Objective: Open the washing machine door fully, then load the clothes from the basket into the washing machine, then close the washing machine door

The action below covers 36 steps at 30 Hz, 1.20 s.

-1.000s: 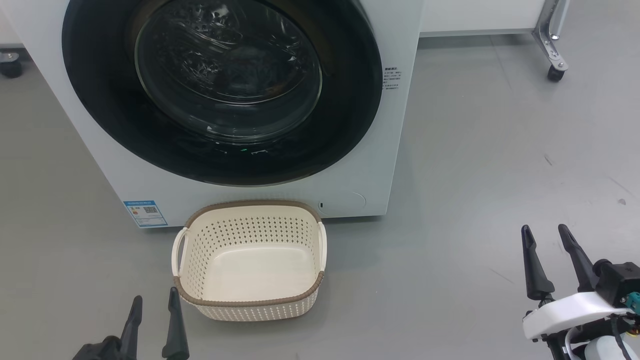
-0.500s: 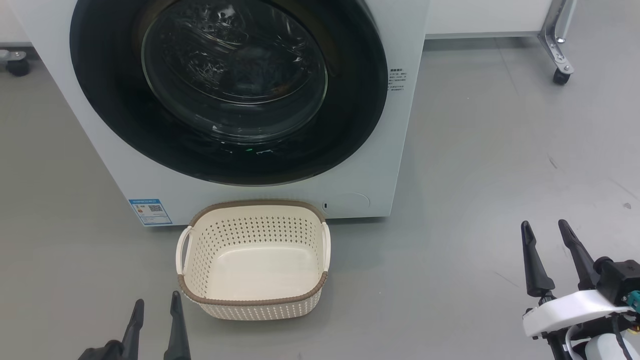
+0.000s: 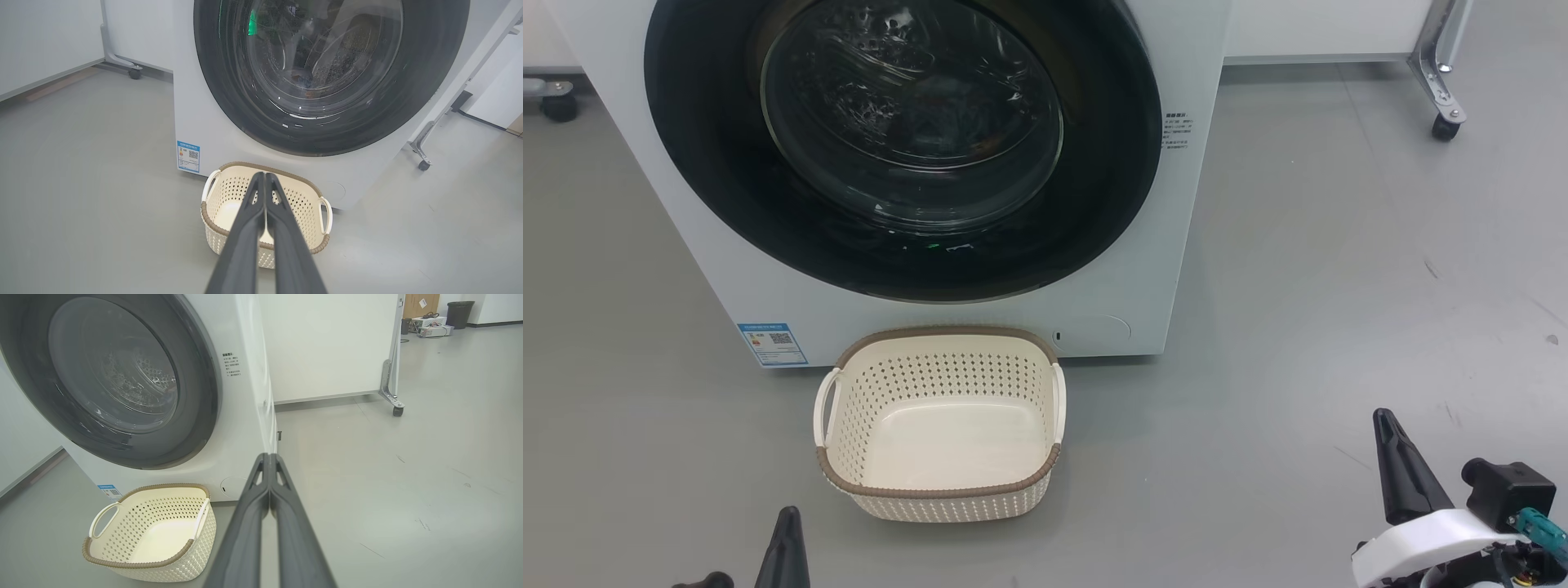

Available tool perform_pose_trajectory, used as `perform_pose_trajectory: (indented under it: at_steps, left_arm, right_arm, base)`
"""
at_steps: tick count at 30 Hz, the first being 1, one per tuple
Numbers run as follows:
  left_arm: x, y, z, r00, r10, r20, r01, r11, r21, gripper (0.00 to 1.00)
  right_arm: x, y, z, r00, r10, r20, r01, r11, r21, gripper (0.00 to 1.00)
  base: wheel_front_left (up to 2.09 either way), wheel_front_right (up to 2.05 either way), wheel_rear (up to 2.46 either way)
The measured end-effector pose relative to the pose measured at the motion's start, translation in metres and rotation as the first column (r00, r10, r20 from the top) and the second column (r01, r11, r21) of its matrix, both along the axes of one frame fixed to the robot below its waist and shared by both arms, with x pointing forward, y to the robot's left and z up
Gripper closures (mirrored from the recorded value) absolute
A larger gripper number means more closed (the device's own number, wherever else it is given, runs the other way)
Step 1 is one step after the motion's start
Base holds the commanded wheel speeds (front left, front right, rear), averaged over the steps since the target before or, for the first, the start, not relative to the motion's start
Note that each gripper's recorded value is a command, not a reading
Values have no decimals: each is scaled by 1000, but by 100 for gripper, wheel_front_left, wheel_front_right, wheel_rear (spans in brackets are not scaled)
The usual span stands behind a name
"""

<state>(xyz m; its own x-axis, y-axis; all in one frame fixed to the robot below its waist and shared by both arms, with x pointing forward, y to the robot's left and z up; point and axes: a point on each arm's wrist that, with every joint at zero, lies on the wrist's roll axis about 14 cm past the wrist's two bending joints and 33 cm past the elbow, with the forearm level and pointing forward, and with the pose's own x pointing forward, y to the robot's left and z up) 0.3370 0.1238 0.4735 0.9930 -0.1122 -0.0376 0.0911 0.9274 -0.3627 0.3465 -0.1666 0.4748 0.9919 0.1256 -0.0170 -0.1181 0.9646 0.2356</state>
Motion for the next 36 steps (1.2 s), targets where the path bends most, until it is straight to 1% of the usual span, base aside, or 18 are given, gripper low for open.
perform_pose_trajectory:
  at_steps: [3,8,13,18,28,36]
  left_arm:
    - [-1,1,-1,1000,7,-8,-7,1000,-27,100]
    - [0,3,-3,999,22,-33,-25,995,-100,100]
    - [0,8,-4,998,38,-56,-48,984,-173,100]
    - [1,13,-6,995,55,-79,-71,972,-224,100]
    - [3,21,-9,990,81,-118,-117,935,-334,100]
    - [7,25,-8,986,87,-141,-138,900,-414,100]
  right_arm:
    - [0,-1,0,1000,-9,-9,9,999,34,100]
    - [1,-5,-1,999,-32,-24,35,994,106,100]
    - [1,-9,-2,997,-55,-46,62,982,180,100]
    - [2,-12,-2,995,-73,-63,87,967,239,100]
    - [3,-19,-5,989,-107,-105,138,924,357,100]
    - [7,-24,-3,984,-127,-126,171,876,451,100]
  base:
    - [0,0,0]
    - [0,0,0]
    - [0,0,0]
    - [0,0,0]
    - [0,0,0]
    - [0,0,0]
